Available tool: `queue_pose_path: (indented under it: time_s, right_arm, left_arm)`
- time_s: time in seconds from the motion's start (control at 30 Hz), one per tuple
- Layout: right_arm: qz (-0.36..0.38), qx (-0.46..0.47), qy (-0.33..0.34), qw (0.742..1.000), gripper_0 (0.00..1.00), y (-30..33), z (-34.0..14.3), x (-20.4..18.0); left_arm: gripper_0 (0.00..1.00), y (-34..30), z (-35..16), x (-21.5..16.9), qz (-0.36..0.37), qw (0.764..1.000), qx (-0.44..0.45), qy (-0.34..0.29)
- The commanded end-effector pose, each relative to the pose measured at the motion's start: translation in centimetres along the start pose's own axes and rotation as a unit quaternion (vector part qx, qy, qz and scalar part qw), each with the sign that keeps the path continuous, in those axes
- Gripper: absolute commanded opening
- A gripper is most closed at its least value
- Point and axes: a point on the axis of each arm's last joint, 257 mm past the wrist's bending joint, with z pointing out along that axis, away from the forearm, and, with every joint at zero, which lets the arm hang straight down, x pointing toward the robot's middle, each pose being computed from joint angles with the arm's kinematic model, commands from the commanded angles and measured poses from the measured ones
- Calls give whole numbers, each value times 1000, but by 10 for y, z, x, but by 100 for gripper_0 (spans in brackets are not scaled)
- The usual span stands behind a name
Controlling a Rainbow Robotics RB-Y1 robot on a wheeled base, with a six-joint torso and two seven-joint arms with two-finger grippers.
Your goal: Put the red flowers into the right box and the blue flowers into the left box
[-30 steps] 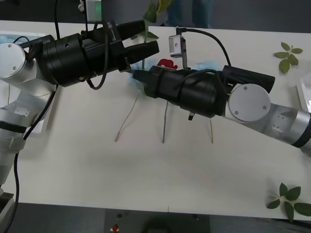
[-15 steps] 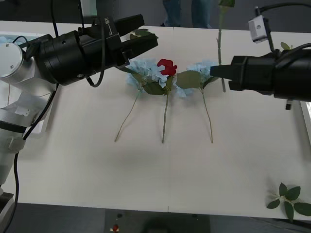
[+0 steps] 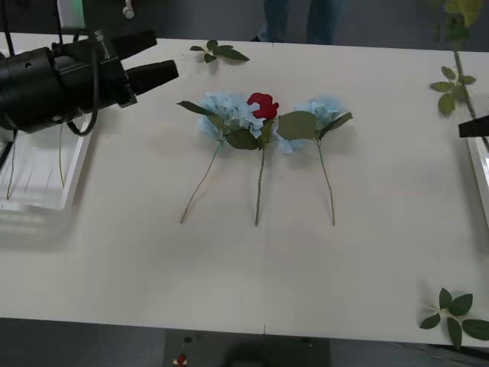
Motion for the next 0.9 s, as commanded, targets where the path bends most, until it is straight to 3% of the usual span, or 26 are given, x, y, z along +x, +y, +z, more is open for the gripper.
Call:
queue_pose_path:
  time_s: [0.03, 0.27, 0.47, 0.9]
  right_arm:
    - [34, 58, -8, 998, 0, -69, -49, -24]
    - [129, 119, 42, 984, 0, -164, -112, 6]
    - [152, 204, 91, 963, 0, -224, -144, 48]
    - [156, 333, 199, 908, 0, -305, -147, 137]
  left_arm:
    - [100, 26, -41, 31, -7, 997, -26, 72]
    - [100, 62, -74, 84, -61, 977, -103, 175]
    - [100, 83, -80, 116, -115, 954, -180, 210]
    - [100, 76, -72, 145, -201, 905, -269, 260]
